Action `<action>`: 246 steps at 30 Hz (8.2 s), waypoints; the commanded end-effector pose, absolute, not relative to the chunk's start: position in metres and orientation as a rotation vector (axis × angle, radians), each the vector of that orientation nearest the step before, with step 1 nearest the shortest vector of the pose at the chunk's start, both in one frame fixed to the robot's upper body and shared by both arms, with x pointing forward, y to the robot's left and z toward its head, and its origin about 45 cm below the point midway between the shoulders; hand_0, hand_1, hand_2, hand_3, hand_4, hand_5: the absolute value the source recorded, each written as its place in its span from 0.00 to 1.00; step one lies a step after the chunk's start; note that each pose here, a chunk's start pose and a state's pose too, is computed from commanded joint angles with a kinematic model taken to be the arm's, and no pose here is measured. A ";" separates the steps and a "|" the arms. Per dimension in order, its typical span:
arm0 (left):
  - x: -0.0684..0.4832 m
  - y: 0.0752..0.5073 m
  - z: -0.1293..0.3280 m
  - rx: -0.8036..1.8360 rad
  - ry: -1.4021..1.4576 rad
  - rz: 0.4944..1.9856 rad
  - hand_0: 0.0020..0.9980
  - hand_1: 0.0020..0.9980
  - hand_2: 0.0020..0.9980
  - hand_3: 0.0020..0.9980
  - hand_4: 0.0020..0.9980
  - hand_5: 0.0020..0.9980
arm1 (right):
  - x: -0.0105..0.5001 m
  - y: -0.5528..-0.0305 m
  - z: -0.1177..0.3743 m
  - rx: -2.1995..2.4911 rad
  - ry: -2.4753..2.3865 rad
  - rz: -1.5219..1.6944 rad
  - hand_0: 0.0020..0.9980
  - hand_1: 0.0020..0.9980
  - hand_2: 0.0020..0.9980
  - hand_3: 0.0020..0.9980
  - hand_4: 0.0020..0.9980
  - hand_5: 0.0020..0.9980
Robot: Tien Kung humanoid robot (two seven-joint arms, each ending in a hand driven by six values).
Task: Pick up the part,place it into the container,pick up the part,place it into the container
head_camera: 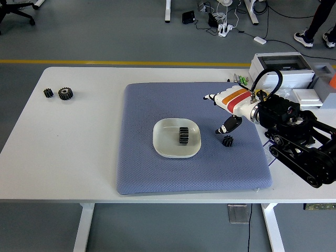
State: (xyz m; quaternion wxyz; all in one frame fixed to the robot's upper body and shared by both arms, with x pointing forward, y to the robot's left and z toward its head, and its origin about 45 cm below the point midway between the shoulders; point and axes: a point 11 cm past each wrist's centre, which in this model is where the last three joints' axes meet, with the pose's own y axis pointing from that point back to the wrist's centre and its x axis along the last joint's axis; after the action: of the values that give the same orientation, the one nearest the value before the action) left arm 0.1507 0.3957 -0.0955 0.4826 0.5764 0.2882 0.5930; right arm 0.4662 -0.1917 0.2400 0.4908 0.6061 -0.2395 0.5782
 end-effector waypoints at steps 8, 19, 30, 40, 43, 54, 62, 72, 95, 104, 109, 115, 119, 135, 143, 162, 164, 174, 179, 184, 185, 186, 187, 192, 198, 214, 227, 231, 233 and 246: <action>0.148 0.394 -0.097 1.410 0.708 1.433 0.67 0.66 0.63 0.56 0.58 0.52 | 0.454 -0.203 0.213 1.476 -0.501 1.346 0.46 0.51 0.68 0.71 0.97 0.35; 0.148 0.393 -0.097 1.407 0.709 1.438 0.67 0.66 0.63 0.56 0.58 0.52 | 0.449 -0.193 0.203 1.508 -0.491 1.357 0.39 0.48 0.55 0.54 0.88 0.33; 0.150 0.391 -0.097 1.404 0.709 1.432 0.67 0.67 0.63 0.56 0.58 0.52 | 0.454 -0.203 0.188 1.478 -0.519 1.311 0.38 0.48 0.55 0.53 0.87 0.33; 0.147 0.390 -0.098 1.409 0.712 1.422 0.67 0.67 0.63 0.56 0.58 0.53 | 0.452 -0.208 0.185 1.510 -0.532 1.301 0.25 0.40 0.49 0.51 0.83 0.34; 0.146 0.390 -0.099 1.411 0.713 1.419 0.67 0.67 0.63 0.56 0.58 0.53 | 0.451 -0.208 0.184 1.513 -0.526 1.309 0.16 0.29 0.45 0.51 0.80 0.35; 0.147 0.389 -0.099 1.409 0.711 1.417 0.67 0.67 0.63 0.56 0.58 0.53 | 0.450 -0.206 0.186 1.520 -0.532 1.344 0.13 0.25 0.41 0.50 0.78 0.33; 0.149 0.390 -0.098 1.406 0.710 1.421 0.67 0.67 0.63 0.56 0.58 0.53 | 0.453 -0.207 0.193 1.520 -0.560 1.365 0.11 0.23 0.37 0.50 0.80 0.31; 0.150 0.390 -0.097 1.405 0.708 1.421 0.67 0.67 0.62 0.56 0.58 0.53 | 0.453 -0.207 0.197 1.513 -0.563 1.364 0.11 0.23 0.36 0.51 0.81 0.31; 0.152 0.390 -0.097 1.403 0.707 1.424 0.67 0.67 0.62 0.56 0.58 0.53 | 0.448 -0.203 0.193 1.591 -0.593 1.358 0.53 0.63 0.69 0.62 0.99 0.31; 0.152 0.389 -0.097 1.402 0.705 1.420 0.67 0.67 0.63 0.56 0.58 0.53 | 0.449 -0.210 0.179 1.589 -0.622 1.317 0.48 0.49 0.52 0.50 0.69 0.19; 0.152 0.389 -0.097 1.403 0.705 1.419 0.67 0.67 0.63 0.56 0.58 0.53 | 0.449 -0.213 0.174 1.593 -0.625 1.298 0.48 0.49 0.52 0.50 0.69 0.19; 0.152 0.389 -0.097 1.404 0.704 1.418 0.67 0.67 0.63 0.56 0.58 0.53 | 0.450 -0.217 0.170 1.575 -0.623 1.283 0.51 0.47 0.49 0.49 0.60 0.16; 0.151 0.389 -0.097 1.405 0.705 1.416 0.67 0.67 0.63 0.56 0.58 0.53 | 0.450 -0.219 0.172 1.563 -0.629 1.291 0.44 0.45 0.46 0.49 0.62 0.11; 0.146 0.389 -0.099 1.416 0.710 1.406 0.67 0.67 0.62 0.56 0.58 0.53 | 0.448 -0.208 0.194 1.565 -0.647 1.376 0.38 0.40 0.42 0.49 0.64 0.04; 0.147 0.391 -0.098 1.416 0.706 1.404 0.67 0.67 0.62 0.56 0.58 0.53 | 0.450 -0.198 0.215 1.567 -0.677 1.433 0.38 0.40 0.42 0.49 0.65 0.04; 0.151 0.393 -0.096 1.410 0.703 1.417 0.67 0.66 0.63 0.56 0.58 0.53 | 0.452 -0.178 0.251 1.565 -0.680 1.518 0.37 0.39 0.42 0.49 0.68 0.03; 0.152 0.393 -0.096 1.410 0.702 1.417 0.67 0.66 0.63 0.56 0.58 0.53 | 0.447 -0.165 0.251 1.578 -0.645 1.551 0.37 0.39 0.42 0.49 0.68 0.03; 0.155 0.395 -0.094 1.406 0.698 1.427 0.67 0.66 0.63 0.56 0.58 0.53 | 0.428 -0.111 0.243 1.634 -0.504 1.652 0.37 0.39 0.42 0.50 0.68 0.03; 0.157 0.396 -0.094 1.406 0.695 1.431 0.67 0.66 0.63 0.56 0.58 0.53 | 0.427 -0.092 0.242 1.642 -0.482 1.683 0.37 0.39 0.42 0.50 0.68 0.03; 0.158 0.396 -0.093 1.406 0.692 1.432 0.67 0.66 0.63 0.56 0.58 0.53 | 0.432 -0.081 0.243 1.629 -0.487 1.700 0.37 0.40 0.43 0.50 0.68 0.03; 0.158 0.396 -0.093 1.406 0.692 1.432 0.67 0.66 0.63 0.56 0.58 0.53 | 0.432 -0.080 0.243 1.628 -0.487 1.701 0.37 0.40 0.43 0.50 0.68 0.03; 0.159 0.396 -0.093 1.406 0.690 1.431 0.67 0.66 0.63 0.56 0.58 0.53 | 0.434 -0.079 0.243 1.621 -0.484 1.702 0.37 0.40 0.43 0.50 0.68 0.03; 0.159 0.396 -0.093 1.406 0.689 1.430 0.67 0.66 0.63 0.56 0.58 0.53 | 0.435 -0.078 0.243 1.614 -0.480 1.702 0.37 0.40 0.43 0.50 0.68 0.03; 0.160 0.396 -0.092 1.406 0.688 1.431 0.67 0.66 0.63 0.56 0.58 0.53 | 0.440 -0.081 0.240 1.573 -0.450 1.700 0.37 0.41 0.44 0.50 0.69 0.04; 0.160 0.397 -0.092 1.408 0.683 1.429 0.67 0.66 0.63 0.56 0.58 0.53 | 0.442 -0.083 0.233 1.536 -0.396 1.684 0.36 0.43 0.45 0.50 0.67 0.05; 0.159 0.398 -0.092 1.418 0.678 1.424 0.67 0.66 0.63 0.56 0.58 0.53 | 0.444 -0.084 0.225 1.509 -0.357 1.661 0.36 0.44 0.46 0.51 0.66 0.07; 0.162 0.399 -0.091 1.420 0.667 1.421 0.67 0.66 0.63 0.56 0.58 0.52 | 0.451 -0.086 0.231 1.497 -0.378 1.655 0.34 0.44 0.46 0.51 0.65 0.13; 0.164 0.399 -0.090 1.417 0.665 1.424 0.67 0.65 0.63 0.56 0.58 0.52 | 0.452 -0.086 0.233 1.493 -0.379 1.657 0.34 0.44 0.47 0.51 0.65 0.15; 0.165 0.399 -0.090 1.415 0.665 1.426 0.67 0.65 0.63 0.56 0.58 0.52 | 0.452 -0.085 0.233 1.494 -0.375 1.659 0.34 0.44 0.47 0.51 0.65 0.15; 0.168 0.399 -0.089 1.411 0.662 1.431 0.67 0.66 0.63 0.56 0.58 0.53 | 0.448 -0.075 0.230 1.500 -0.343 1.672 0.34 0.44 0.47 0.50 0.65 0.17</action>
State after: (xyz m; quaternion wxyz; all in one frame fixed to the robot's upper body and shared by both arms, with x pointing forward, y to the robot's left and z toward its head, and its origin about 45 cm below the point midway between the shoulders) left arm 0.1678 0.3992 -0.0887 0.4907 0.5810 0.2725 0.5894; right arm 0.4476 -0.0752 0.2302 0.4214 0.5987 -0.1369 0.6673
